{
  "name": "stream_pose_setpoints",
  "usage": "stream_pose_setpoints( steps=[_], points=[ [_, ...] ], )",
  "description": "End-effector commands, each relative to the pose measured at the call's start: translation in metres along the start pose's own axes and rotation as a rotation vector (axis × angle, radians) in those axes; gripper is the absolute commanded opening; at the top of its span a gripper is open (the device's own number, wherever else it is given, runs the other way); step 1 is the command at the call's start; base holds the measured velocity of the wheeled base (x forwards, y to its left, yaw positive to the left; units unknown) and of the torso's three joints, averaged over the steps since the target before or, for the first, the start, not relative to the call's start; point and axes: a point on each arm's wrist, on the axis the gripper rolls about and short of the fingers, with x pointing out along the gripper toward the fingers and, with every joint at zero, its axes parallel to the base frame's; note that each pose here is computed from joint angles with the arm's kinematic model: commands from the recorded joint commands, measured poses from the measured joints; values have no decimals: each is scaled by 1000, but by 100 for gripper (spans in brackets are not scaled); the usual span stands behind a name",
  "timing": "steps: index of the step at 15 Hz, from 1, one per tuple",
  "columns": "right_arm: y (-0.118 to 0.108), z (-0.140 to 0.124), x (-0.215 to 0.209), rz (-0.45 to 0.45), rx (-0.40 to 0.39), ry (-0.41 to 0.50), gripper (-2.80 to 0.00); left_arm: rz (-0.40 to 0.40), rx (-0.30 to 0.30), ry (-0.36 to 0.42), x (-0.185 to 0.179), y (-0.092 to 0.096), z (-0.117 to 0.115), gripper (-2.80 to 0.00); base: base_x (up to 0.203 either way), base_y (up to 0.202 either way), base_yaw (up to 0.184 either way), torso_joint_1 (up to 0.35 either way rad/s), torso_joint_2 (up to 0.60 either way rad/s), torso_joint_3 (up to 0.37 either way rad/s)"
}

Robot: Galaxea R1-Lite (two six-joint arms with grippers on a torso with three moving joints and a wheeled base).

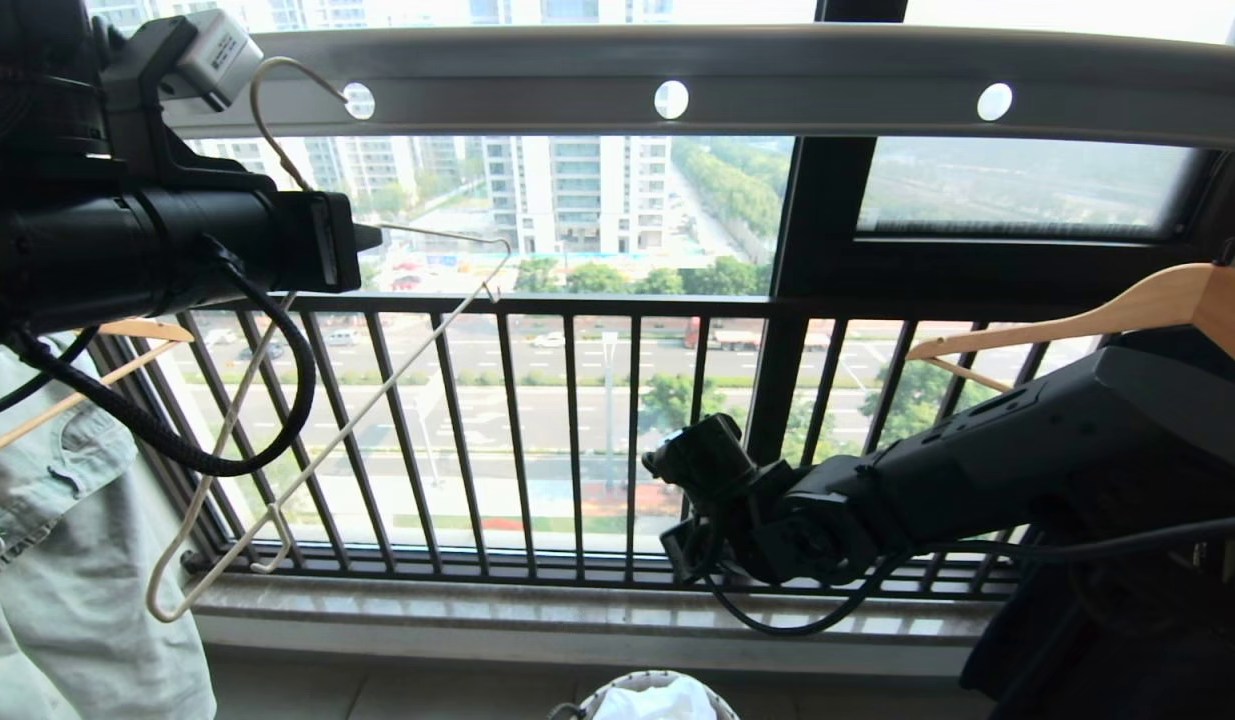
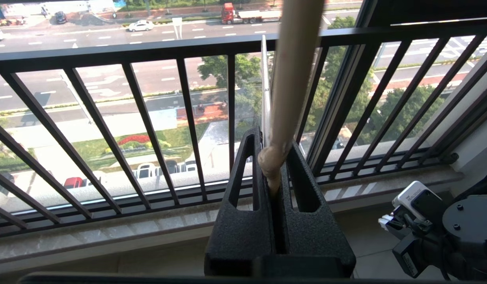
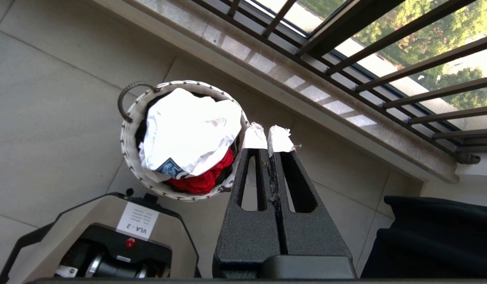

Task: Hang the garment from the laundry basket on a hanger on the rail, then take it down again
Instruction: Hang the clothes rack on the clothesline

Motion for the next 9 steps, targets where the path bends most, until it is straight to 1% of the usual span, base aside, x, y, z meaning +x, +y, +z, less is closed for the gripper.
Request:
stream_pose_setpoints(
  steps=[1, 4, 7, 9],
  points=[
    [0, 0, 0, -2, 0, -2, -280, -4, 0, 10, 5, -1, -1, -280, 0, 0, 0, 0, 0, 0],
    [0, 0, 0, -2, 1, -2, -280, -8, 1, 16, 9, -2, -3, -280, 0, 0, 0, 0, 0, 0],
    [-1, 1, 0, -3, 3, -2, -280, -3, 2, 45, 23, -2, -10, -280, 0, 0, 0, 0, 0, 0],
    [-1, 1, -1, -3, 1, -3, -280, -3, 4, 50, 29, -2, -10, -280, 0, 0, 0, 0, 0, 0]
  ],
)
